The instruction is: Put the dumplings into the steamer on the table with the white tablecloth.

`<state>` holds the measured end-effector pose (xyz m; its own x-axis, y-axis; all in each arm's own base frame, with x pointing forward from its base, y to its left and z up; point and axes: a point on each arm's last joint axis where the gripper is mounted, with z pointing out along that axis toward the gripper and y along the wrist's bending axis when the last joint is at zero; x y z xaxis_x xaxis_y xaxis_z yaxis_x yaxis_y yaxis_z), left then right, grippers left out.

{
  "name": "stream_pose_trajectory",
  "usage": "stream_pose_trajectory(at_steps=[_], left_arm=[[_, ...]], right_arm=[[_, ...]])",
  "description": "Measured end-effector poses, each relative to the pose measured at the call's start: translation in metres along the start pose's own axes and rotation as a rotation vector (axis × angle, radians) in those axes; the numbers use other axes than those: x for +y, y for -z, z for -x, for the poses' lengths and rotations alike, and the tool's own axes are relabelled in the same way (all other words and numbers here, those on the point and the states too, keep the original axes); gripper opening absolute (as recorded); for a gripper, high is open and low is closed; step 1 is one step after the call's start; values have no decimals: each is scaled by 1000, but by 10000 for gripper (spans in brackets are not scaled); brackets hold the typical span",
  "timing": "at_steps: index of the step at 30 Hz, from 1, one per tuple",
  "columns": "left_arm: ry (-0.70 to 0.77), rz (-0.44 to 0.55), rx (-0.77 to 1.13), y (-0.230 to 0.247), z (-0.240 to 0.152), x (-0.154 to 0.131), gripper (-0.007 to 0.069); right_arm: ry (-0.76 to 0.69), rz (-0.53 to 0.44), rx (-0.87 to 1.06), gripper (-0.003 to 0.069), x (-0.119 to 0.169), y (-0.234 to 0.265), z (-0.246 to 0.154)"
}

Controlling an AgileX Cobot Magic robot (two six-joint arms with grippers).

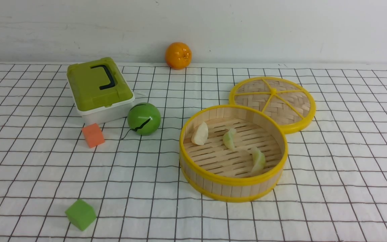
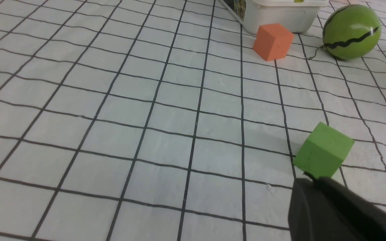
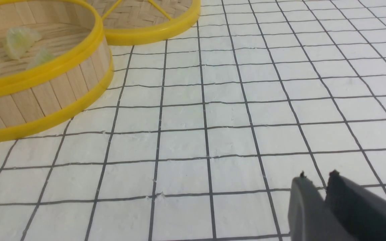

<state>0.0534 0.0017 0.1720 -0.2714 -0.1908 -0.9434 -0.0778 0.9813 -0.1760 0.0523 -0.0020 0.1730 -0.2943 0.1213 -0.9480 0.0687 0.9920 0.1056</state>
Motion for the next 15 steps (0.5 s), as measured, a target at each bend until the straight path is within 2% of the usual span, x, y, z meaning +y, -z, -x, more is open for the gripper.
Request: stream_pose_trajectory(at_steps=[15], left_arm=[[1,0,0,0,0,0,4]], right_arm=[[0,0,0,120,0,0,0]])
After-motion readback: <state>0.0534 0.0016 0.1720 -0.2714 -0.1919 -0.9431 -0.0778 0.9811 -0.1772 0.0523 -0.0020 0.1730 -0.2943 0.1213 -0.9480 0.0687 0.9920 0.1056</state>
